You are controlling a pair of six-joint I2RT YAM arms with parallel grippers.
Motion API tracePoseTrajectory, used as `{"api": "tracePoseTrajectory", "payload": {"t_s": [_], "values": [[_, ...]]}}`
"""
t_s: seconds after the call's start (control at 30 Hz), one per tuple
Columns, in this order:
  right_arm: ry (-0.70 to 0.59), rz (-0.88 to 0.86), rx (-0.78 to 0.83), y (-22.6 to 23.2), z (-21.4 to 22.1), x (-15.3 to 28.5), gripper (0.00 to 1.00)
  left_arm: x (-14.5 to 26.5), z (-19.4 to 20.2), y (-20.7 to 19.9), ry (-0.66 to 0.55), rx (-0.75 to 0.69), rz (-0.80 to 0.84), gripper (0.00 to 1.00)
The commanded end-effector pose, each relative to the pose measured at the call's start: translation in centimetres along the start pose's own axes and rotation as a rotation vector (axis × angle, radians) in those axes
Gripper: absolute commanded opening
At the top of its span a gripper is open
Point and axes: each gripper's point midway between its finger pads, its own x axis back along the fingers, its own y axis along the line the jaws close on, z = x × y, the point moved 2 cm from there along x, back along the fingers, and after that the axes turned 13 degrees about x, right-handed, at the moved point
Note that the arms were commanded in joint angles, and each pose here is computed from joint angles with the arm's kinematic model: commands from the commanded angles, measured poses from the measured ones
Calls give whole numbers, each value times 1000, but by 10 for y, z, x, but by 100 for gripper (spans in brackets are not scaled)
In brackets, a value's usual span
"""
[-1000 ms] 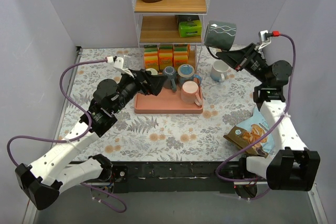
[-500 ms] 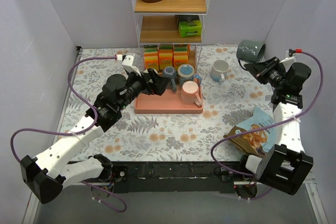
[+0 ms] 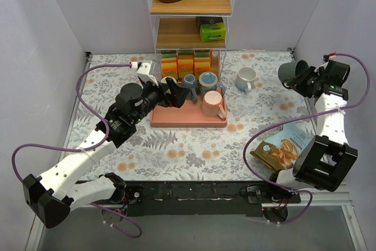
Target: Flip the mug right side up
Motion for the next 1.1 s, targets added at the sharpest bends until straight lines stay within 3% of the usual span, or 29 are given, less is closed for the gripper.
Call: {"api": "tracePoseTrajectory", "payload": {"t_s": [0.0, 0.2, 1.07], "values": [[-66, 45, 185, 4, -31, 2, 1, 0, -4, -2, -3, -21, -6, 98], [0, 134, 295, 13, -23, -20, 1, -3, 0, 0, 9, -22, -12, 98], [136, 346, 438, 6, 3, -122, 1, -6, 11, 8, 53, -33, -36, 98]]}}
